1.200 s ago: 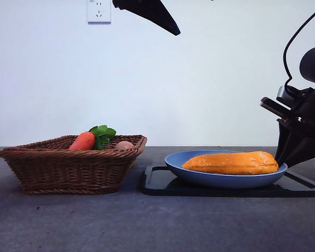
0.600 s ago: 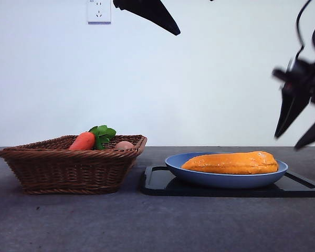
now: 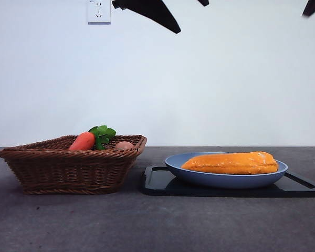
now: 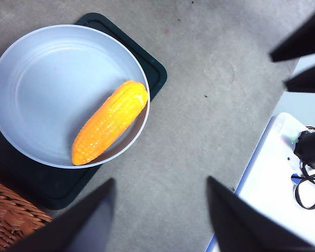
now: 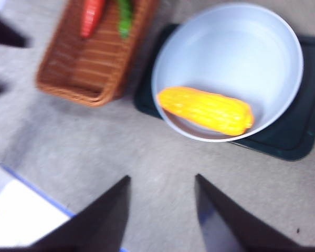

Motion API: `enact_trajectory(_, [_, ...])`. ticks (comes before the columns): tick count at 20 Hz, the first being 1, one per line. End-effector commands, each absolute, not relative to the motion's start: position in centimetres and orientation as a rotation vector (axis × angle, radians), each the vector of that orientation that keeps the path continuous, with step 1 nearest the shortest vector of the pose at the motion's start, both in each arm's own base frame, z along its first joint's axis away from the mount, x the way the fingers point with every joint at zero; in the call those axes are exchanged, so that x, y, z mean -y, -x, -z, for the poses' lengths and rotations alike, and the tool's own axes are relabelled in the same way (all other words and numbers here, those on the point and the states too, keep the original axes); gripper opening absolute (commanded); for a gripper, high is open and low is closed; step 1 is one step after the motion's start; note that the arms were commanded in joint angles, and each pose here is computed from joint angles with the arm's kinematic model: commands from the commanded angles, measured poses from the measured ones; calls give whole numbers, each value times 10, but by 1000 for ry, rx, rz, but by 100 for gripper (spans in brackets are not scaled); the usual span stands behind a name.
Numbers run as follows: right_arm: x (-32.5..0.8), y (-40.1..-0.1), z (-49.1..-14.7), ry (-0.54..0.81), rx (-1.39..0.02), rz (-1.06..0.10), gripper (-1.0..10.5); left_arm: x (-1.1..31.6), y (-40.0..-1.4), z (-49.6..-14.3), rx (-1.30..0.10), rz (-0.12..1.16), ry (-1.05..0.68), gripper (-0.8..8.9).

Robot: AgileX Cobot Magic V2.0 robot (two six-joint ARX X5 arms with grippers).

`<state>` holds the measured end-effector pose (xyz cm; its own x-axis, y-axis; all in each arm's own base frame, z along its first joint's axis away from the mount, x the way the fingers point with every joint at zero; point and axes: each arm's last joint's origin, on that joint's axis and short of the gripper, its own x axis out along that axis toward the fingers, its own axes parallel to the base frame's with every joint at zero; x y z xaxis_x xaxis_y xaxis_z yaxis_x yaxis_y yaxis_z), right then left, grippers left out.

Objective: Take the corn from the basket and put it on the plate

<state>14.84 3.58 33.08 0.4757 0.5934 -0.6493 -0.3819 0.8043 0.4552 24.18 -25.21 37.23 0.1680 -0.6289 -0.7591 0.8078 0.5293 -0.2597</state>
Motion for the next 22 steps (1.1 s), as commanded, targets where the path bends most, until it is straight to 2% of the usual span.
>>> enact_trajectory(1, [-38, -141, -338, -218, -867, -642, 45, 254, -242, -381, -911, 1045, -226, 97])
enact_trajectory(2, [-38, -137, -338, -193, -867, -657, -2, 254, -242, -381, -911, 1045, -227, 29])
enact_trajectory(3, [-37, -134, -337, -171, -877, -667, 3, 254, -242, -381, -910, 1046, -227, 7])
enact_trajectory(22, [-37, -132, -336, -167, -899, -667, 3, 256, -244, -384, -866, 1052, -216, 7])
